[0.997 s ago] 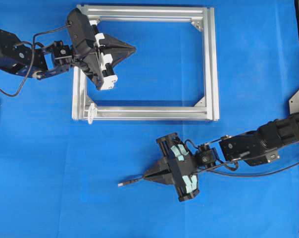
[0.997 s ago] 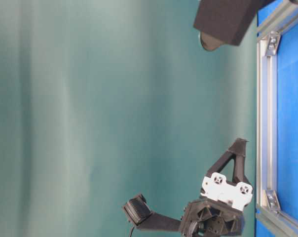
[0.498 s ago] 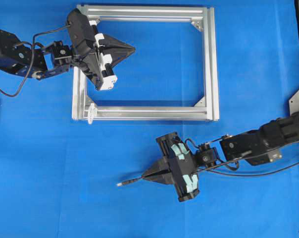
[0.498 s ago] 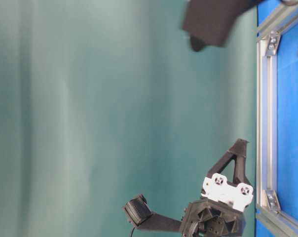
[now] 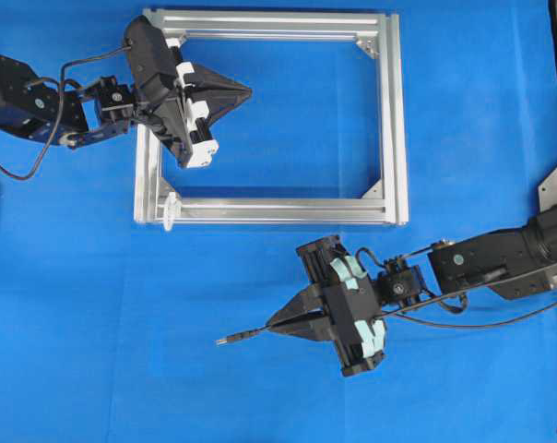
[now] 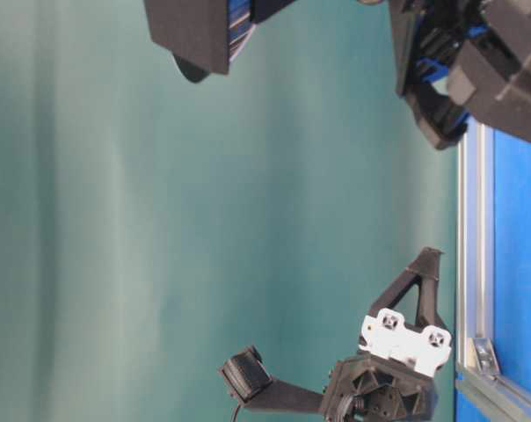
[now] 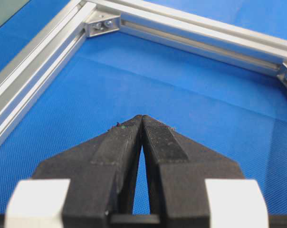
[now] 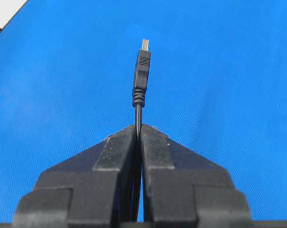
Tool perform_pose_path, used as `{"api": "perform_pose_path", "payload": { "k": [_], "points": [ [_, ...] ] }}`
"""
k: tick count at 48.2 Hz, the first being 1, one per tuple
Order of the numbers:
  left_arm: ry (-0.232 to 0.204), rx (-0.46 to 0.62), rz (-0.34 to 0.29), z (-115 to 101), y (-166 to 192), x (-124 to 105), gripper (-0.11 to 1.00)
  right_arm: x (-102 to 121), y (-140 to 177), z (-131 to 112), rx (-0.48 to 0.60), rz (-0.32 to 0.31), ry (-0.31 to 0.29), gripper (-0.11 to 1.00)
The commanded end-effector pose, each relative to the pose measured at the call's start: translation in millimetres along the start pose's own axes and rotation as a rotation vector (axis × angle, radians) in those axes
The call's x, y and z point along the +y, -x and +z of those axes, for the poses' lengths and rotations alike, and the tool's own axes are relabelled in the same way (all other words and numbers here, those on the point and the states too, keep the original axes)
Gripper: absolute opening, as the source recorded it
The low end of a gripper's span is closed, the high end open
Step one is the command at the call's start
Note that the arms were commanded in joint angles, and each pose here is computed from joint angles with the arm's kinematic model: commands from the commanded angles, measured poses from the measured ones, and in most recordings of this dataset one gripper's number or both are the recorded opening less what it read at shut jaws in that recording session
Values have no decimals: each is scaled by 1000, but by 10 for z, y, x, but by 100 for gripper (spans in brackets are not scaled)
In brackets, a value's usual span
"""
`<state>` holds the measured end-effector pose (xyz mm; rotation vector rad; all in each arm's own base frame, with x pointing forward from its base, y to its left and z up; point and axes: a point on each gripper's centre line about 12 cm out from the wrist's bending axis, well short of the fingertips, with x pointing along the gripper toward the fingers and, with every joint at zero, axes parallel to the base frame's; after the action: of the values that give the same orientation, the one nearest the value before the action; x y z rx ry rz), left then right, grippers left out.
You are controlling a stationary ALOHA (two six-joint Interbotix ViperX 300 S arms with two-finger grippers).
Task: Insert the wire through the string loop located on the left side.
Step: 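Close the right gripper on the cable just behind the USB plug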
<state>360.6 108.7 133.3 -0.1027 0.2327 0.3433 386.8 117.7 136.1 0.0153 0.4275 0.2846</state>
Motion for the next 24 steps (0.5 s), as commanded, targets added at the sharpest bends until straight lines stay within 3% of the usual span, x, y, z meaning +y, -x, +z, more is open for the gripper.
{"api": "perform_pose_path", "payload": {
  "k": [1, 24],
  "points": [
    [2, -46, -5, 150, 19, -13, 2, 6, 50, 158, -43, 2, 0, 0],
    [3, -44, -5, 148, 19, -13, 2, 5, 51, 151, -40, 1, -1, 0]
  ]
}}
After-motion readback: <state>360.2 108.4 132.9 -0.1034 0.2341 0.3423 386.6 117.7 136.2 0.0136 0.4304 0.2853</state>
